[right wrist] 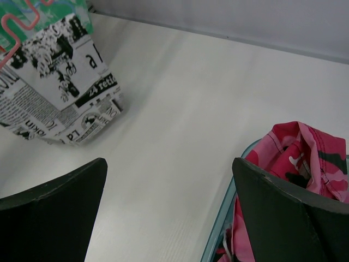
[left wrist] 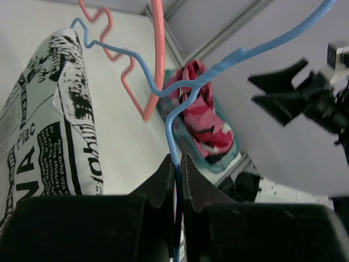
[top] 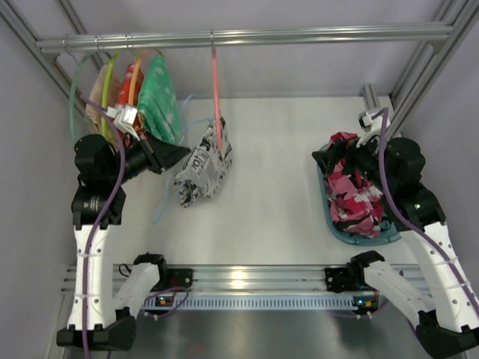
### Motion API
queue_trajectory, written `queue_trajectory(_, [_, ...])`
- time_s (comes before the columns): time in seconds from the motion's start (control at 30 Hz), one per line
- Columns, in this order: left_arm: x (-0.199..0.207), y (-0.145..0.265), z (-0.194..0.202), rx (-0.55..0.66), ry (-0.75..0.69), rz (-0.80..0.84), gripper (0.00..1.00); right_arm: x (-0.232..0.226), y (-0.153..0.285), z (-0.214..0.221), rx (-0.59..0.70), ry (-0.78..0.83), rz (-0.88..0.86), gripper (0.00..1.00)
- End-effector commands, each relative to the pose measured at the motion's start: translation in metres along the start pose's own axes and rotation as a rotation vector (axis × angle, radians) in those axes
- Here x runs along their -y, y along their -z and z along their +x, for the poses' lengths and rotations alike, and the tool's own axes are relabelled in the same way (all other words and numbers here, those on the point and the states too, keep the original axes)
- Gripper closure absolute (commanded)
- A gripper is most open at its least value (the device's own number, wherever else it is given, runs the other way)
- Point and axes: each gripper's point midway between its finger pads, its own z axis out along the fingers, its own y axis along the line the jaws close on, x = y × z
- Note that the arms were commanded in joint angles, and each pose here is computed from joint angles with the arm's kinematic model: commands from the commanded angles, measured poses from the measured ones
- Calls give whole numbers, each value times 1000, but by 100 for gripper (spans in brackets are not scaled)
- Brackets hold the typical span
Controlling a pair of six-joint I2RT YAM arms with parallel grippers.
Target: Remove the trousers from the hanger
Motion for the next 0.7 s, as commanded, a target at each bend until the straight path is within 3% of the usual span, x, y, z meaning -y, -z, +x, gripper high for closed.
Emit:
queue_trajectory(0.0, [32,32,23,-91,-306,92,100,-2,8,-31,75,37,-5,1])
queue_trajectory(0.07, [28,42,47,-195,-276,82,100,-3,9,-33,76,41,-8,1])
queue_trajectory(0.3, [51,76,92,-314,-450,257,100,-4,12,-34,72,62,-8,1])
queue_trajectory(0.67, [45,53,78,-379,-379,352,100,-10,12,-41,88,47,-37,1])
